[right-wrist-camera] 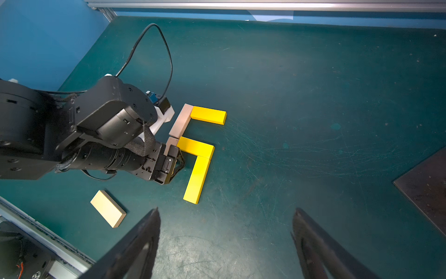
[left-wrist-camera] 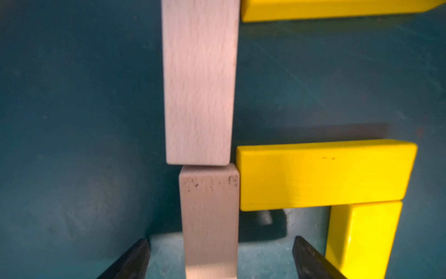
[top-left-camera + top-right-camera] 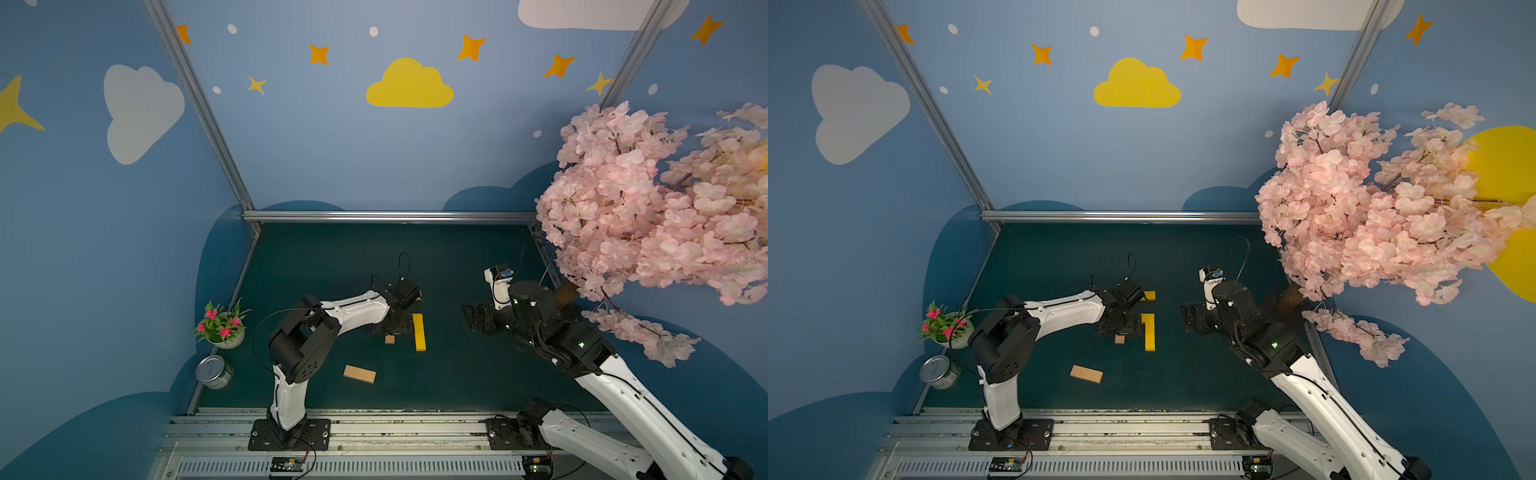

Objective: Assemble the number 6 with building blocks
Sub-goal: Assemble the building block at the center of the board, then pick up the building block from the center of the board.

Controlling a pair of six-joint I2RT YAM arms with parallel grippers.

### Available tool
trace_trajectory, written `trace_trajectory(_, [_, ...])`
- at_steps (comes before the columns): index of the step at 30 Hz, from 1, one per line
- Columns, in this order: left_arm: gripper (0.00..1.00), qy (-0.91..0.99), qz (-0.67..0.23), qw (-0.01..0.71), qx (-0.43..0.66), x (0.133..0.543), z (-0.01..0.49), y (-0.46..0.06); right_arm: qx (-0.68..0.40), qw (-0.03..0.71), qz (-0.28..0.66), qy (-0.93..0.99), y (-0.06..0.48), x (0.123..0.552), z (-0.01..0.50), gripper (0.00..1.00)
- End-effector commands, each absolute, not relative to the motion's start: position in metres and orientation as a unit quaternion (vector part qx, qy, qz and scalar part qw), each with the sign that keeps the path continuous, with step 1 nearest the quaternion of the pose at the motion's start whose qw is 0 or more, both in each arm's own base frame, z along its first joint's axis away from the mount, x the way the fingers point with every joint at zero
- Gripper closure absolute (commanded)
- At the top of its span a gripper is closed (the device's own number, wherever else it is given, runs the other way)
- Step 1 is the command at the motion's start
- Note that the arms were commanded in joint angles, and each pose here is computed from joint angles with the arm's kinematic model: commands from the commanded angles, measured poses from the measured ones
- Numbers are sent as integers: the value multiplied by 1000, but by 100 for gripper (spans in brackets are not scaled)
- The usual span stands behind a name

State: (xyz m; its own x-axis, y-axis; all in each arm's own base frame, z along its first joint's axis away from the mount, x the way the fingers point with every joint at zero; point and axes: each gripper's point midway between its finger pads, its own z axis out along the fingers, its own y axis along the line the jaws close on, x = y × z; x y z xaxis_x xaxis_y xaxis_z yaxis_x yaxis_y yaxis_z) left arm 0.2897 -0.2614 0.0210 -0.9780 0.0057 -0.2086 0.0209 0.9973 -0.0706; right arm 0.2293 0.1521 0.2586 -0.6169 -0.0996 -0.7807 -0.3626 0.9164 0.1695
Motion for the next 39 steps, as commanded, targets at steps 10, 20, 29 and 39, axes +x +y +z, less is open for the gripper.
trace_trajectory(10, [1, 940, -115, 310, -84, 339, 185, -192, -182, 408, 178, 877, 170, 230, 264, 13])
trace_trajectory(20, [2, 876, -179, 340, -291, 307, 167, -42, -375, 225, 340, 833, 301, 206, 215, 17])
trace_trajectory(29, [1, 883, -124, 328, -310, 269, 148, -10, -512, 110, 225, 822, 382, 162, 131, 24])
trace_trajectory(39, [2, 878, -69, 327, -343, 258, 163, 24, -575, 66, 140, 804, 434, 136, 78, 31])
